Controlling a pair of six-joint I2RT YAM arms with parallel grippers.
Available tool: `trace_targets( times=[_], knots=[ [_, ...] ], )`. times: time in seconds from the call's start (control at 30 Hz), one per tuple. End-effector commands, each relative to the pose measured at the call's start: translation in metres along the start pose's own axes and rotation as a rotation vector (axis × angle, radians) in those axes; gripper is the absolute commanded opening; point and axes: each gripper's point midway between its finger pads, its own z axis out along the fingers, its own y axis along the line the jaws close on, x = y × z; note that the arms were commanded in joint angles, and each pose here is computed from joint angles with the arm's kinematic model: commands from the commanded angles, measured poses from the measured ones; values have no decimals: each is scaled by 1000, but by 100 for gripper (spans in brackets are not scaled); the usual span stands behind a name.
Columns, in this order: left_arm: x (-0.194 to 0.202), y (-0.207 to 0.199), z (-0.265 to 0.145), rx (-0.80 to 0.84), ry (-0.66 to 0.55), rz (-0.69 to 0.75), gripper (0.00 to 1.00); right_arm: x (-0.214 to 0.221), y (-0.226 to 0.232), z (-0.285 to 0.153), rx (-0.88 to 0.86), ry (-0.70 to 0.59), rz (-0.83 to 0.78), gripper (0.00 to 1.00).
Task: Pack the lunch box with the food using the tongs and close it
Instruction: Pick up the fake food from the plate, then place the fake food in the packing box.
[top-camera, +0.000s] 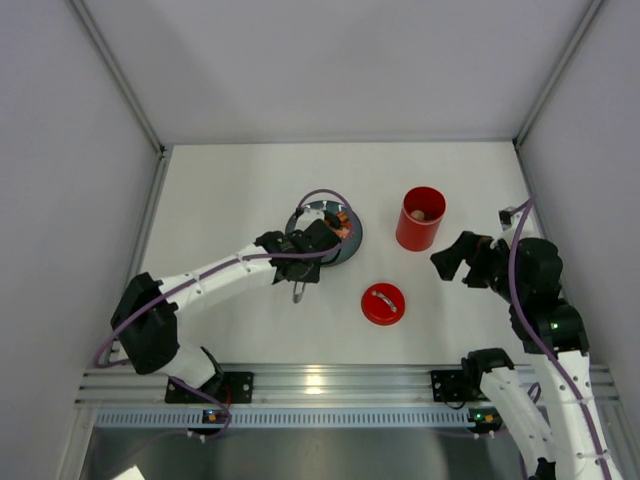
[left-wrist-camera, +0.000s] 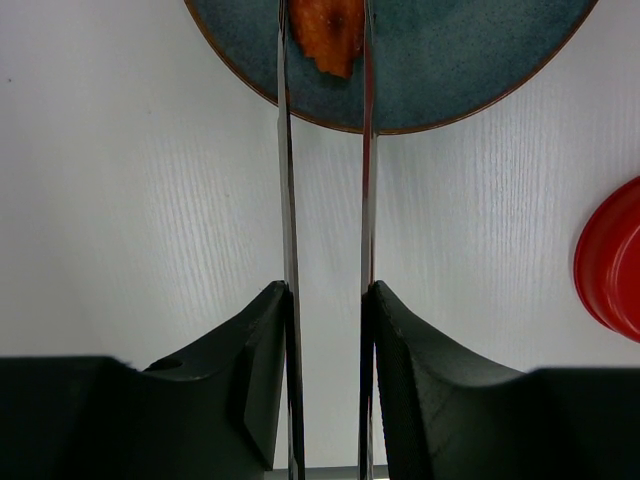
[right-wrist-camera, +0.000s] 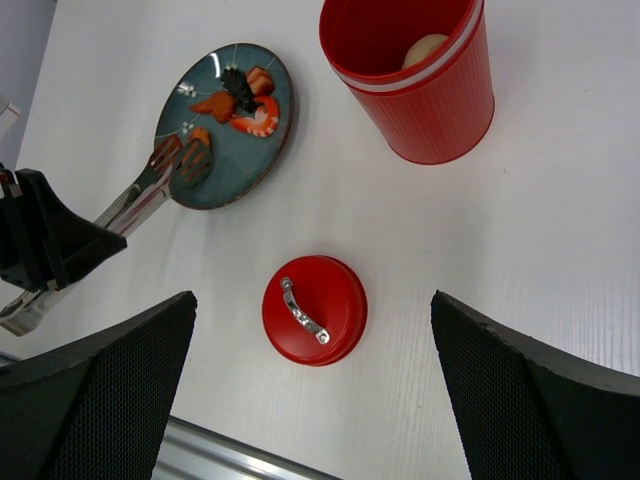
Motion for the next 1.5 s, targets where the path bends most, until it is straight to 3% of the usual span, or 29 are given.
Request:
trace_targets(
  times=[0.0,0.53,1.03,1.47],
  knots=[
    [-25,-7,-13,36,-65,-29,32,-16,7,-1,-33,-69,-12,99],
    [-73,-25,-54,141,-170,-50,29,-18,7,-1,-31,-73,-10,99],
    [-154,-117,-119,523,-338,-22,31,-23,8,-5,-20,-79,-19,99],
    [-170,-191,-117,710,-375,42,32,-28,6,-11,4,-83,-37,100]
  ],
)
